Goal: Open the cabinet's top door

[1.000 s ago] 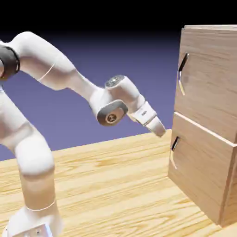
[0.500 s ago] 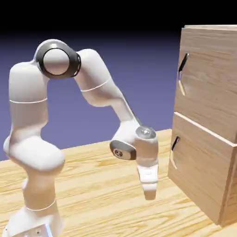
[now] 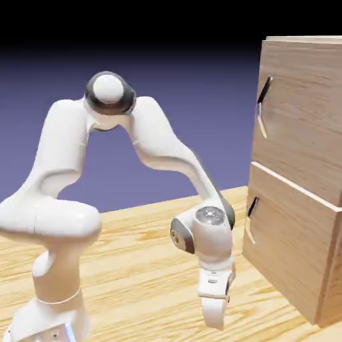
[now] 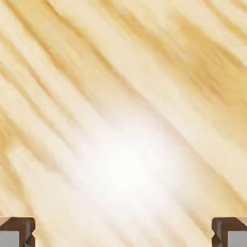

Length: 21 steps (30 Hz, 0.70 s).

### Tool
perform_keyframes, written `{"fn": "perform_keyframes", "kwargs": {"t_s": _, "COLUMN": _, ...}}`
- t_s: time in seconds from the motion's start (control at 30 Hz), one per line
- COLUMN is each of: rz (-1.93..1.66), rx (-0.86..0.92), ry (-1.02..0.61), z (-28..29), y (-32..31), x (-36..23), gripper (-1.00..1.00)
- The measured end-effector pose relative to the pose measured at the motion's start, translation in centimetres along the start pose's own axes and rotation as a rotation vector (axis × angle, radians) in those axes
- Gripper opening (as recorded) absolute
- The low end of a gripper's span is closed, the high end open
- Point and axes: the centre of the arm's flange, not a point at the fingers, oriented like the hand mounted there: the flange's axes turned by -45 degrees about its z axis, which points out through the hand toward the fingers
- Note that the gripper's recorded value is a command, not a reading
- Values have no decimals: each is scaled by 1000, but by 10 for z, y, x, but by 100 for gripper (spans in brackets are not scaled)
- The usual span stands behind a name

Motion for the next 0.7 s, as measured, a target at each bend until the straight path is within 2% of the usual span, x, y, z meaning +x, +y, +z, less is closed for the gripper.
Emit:
{"fn": "perform_keyframes", "kwargs": {"t_s": 0.2, "rz": -17, "rx": 27, "ry": 277, "z": -57, "y": -15, "x": 39, "gripper": 0}}
{"fn": "perform_keyframes", "kwargs": {"t_s": 0.43, "rz": -132, "rx": 169, "ry": 671, "z": -163, "y": -75, "x": 66, "gripper": 0}}
{"fn": "perform_keyframes", "kwargs": {"t_s": 0.57, "rz": -240, "rx": 305, "ry": 912, "z": -240, "y": -126, "x": 58, "gripper": 0}}
{"fn": "perform_keyframes", "kwargs": {"t_s": 0.7, "rz": -373, "rx": 481, "ry": 1156, "z": -325, "y": -181, "x": 25, "gripper": 0}}
